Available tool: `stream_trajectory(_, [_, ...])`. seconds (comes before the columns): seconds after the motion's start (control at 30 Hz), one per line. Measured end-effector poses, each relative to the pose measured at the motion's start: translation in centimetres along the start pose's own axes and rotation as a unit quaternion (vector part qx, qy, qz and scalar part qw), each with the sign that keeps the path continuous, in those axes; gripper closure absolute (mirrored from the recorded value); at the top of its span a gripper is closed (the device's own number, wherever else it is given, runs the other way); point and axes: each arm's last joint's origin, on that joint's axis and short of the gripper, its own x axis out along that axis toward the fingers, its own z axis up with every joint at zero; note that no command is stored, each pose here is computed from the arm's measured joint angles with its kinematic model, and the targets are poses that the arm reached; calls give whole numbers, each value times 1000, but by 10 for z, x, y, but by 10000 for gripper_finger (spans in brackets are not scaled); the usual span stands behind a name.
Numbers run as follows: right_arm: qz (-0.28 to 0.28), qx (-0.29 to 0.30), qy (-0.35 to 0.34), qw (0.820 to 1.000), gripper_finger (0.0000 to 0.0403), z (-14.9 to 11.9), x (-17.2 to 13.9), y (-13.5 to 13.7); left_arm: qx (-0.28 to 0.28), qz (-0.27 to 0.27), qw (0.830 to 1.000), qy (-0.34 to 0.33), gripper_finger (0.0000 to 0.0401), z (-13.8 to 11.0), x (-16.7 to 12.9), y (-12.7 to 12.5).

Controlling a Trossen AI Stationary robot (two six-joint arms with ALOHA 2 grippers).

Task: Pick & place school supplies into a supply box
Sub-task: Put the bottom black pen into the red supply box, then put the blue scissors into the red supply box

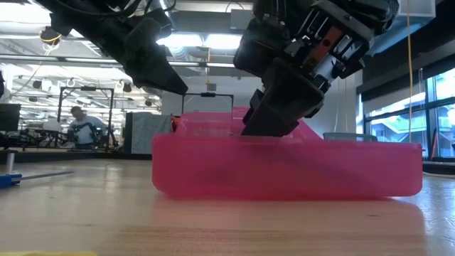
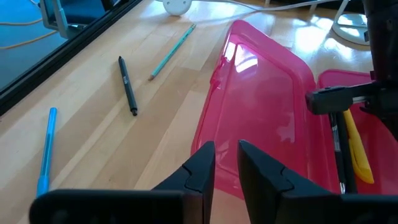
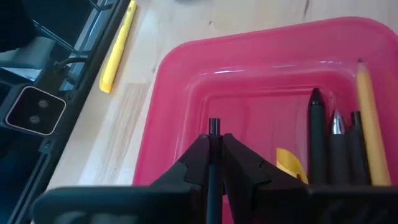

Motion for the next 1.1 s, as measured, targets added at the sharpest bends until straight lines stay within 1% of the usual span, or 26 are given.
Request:
stream_trajectory(0.27, [1,-4,0,1000,357,0,0,0,0,0,1000,0,341,0,0,0])
stream_trajectory(0.57, [1,-14,0,1000,311,0,0,0,0,0,1000,0,342,0,0,0])
stream_trajectory(0.73, [1,-15,0,1000,292,0,0,0,0,0,1000,0,341,0,0,0])
stream_trajectory(1.0, [-5,-16,0,1000,289,0,-1,-1,0,0,1000,0,341,0,0,0])
stream_trajectory(1.1, [-6,-25,3,1000,289,0,-2,0,0,0,1000,0,343,0,0,0])
